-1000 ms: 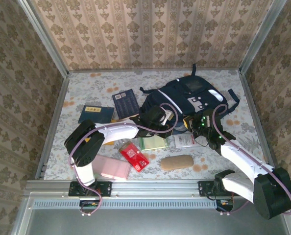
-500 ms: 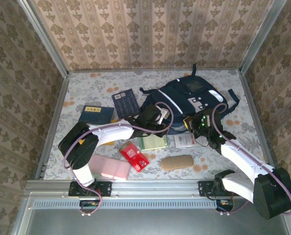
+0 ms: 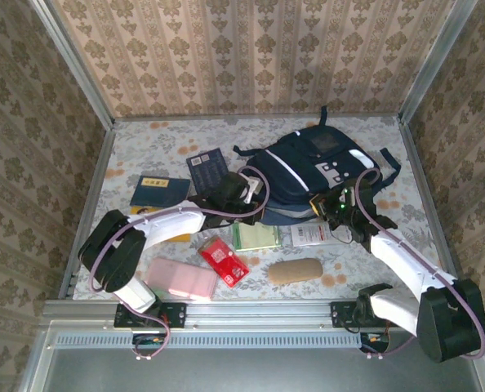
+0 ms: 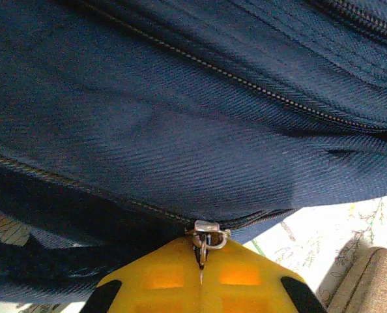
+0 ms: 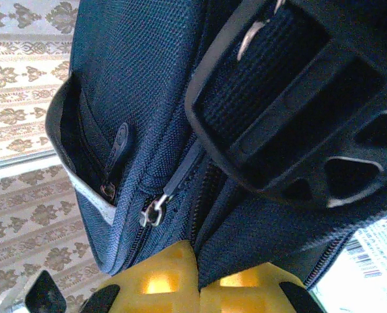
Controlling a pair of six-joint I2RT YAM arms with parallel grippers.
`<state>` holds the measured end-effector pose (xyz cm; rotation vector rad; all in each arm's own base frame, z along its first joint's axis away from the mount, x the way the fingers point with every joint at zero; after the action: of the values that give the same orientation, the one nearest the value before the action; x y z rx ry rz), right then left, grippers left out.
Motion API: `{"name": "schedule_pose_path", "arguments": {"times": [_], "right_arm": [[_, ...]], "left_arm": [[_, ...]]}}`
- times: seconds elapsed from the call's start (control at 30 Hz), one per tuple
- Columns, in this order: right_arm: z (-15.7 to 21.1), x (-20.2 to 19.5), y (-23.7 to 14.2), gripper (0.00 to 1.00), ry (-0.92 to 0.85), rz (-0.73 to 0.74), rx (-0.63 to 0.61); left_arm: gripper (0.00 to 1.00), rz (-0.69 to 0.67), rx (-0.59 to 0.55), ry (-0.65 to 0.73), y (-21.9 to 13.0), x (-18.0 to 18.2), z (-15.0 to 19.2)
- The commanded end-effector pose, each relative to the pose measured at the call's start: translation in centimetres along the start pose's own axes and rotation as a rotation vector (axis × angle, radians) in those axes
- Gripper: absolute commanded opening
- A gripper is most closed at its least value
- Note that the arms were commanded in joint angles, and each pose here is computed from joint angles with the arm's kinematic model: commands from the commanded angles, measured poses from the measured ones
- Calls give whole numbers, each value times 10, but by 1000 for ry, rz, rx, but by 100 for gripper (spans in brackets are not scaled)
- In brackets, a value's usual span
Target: Pack books, pencil case, and school supplies into a backpack
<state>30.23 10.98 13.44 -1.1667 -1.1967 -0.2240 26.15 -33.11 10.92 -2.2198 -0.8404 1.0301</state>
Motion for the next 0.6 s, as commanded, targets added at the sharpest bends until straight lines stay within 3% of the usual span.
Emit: {"name": "schedule_pose_path", "arguments": {"times": [0.0,0.27,0.37,0.57], "right_arm": [[-18,8,-4,0,-63,10,-40],[-32,12,11,0,-203,91,-16],[-41,22,18,5,-248,114,-4],[-59,35,33,41,-319,201,24]], "left_arm": [[0,-53,-17,-35,-13,16,-2],[0,28,16,-22,-13,-4,5],[0,63,33,-7,-8,-19,7],[0,107,15,-11,2,-35,-6]]}}
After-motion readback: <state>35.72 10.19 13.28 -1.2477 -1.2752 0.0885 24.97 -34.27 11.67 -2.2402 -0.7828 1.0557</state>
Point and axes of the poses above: each hand's point on the last joint's axis, 136 mm out from that joint toward the fingers, its own y axis out along the fingers, its own x axis along the line the jaws close on, z = x × y, the point moved 1 cm from there along -y, back along the fingers, and after that the axes turned 3 degrees about -y, right-handed, at the moved point
